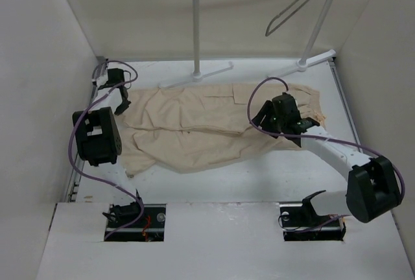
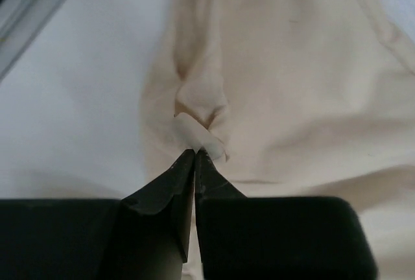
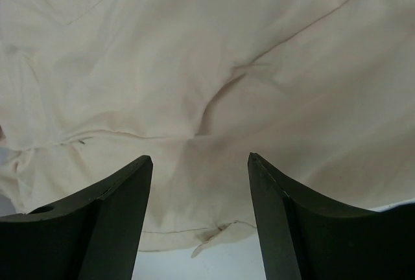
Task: Place the trousers on the hanger
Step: Flatten out the trousers at the center of the board.
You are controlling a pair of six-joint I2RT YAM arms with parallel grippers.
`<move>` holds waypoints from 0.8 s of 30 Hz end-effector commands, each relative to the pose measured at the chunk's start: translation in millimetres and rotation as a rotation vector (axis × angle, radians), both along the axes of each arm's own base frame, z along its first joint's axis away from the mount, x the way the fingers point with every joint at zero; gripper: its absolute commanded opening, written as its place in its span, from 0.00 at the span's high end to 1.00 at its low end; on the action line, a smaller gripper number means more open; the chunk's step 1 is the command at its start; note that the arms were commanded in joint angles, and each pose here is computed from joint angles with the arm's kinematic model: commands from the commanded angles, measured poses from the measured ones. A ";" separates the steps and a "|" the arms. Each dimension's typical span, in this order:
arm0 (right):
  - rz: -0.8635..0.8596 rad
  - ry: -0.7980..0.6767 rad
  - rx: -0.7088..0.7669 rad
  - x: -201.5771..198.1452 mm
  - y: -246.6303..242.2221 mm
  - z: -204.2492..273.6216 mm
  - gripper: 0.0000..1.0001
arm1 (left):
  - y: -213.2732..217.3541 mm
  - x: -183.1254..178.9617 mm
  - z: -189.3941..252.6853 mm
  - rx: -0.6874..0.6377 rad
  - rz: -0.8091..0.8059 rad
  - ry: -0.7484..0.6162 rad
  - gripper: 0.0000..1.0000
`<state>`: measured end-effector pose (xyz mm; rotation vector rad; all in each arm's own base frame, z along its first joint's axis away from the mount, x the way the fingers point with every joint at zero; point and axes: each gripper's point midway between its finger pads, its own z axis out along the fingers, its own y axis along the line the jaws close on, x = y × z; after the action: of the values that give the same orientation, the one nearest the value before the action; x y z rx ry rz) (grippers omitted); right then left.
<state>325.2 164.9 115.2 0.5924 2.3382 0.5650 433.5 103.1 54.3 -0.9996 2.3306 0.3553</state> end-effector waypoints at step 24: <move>0.267 -0.059 0.080 -80.8 25.3 20.3 0.75 | -14.5 -271.2 17.9 -0.211 0.539 -0.092 0.56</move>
<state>260.2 180.6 125.4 0.3955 2.3686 0.7469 226.7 115.6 109.6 -1.5368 1.8783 0.2086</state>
